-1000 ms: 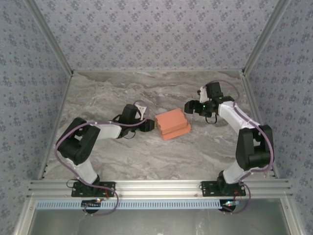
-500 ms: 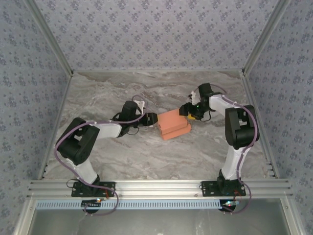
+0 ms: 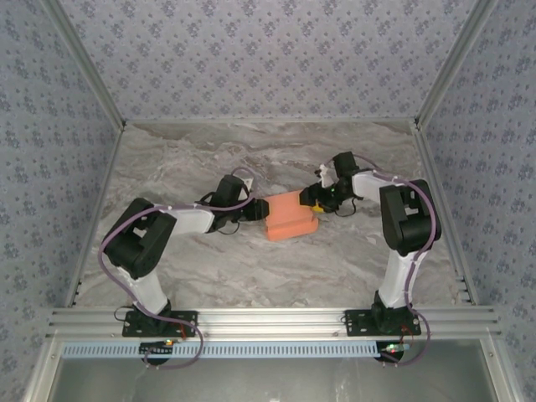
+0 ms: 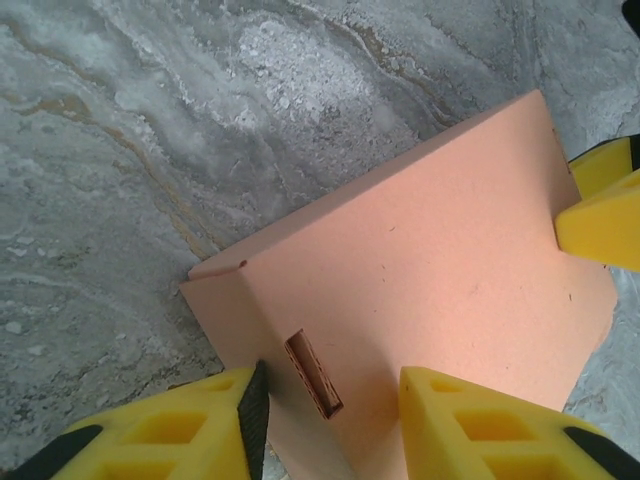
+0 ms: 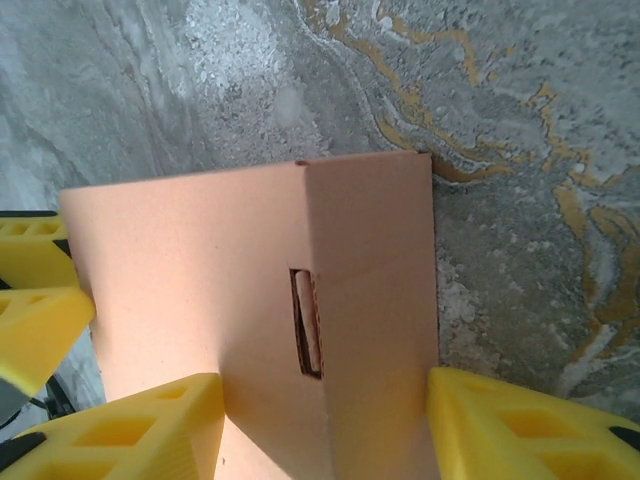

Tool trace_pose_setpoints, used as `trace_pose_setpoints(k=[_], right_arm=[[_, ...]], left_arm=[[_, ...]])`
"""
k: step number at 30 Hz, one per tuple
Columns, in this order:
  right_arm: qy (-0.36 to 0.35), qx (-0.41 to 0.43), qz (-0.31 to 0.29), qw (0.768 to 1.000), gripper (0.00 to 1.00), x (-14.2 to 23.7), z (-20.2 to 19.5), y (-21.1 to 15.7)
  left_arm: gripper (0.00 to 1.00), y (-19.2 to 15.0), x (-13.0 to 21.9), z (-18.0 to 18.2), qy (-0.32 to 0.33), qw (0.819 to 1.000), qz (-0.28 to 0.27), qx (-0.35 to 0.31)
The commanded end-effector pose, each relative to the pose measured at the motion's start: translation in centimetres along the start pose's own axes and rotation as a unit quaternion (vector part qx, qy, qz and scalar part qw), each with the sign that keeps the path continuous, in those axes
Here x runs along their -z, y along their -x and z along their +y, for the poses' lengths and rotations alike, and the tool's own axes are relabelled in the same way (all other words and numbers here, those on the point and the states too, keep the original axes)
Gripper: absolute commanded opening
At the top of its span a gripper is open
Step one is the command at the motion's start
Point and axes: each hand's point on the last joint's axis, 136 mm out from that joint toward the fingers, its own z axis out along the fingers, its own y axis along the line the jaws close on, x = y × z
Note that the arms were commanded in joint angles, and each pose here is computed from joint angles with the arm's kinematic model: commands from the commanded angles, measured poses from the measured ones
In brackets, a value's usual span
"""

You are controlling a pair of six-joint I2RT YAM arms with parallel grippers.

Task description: Fold the paper box

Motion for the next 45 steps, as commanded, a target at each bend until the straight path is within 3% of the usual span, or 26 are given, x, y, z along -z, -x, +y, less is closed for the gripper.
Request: trace_pose_setpoints(k=[1,10,14,29,45], right_arm=[[0.035,-0.018,-0.017,0.999,0.60,0.8,1.2,-0.1],[0.081,-0.076,-0.043,0.993,0.70,3.7,1.2,-0.7],[0.093,-0.093,-0.042,0.990,0.72,3.9,1.0,-1.0],[0.139,-0.117,-0.021,0.983,0.74,1.0,3.0,-1.7],[0.127,-0.146,-0.018,0.981,0.77,-2.6,4.3,-2.6]], left_arm=[[0.37,-3.4,-0.4,3.4,0.058,0.998,0.039,0.005],[0.29,-4.1,0.1,5.4,0.001,0.997,0.018,0.075],[0.29,-3.8,0.6,5.6,-0.016,0.997,0.010,0.072],[0.25,-2.8,1.9,7.4,-0.077,0.985,-0.047,0.144],[0.19,-2.6,2.7,9.6,-0.073,0.979,-0.078,0.176]])
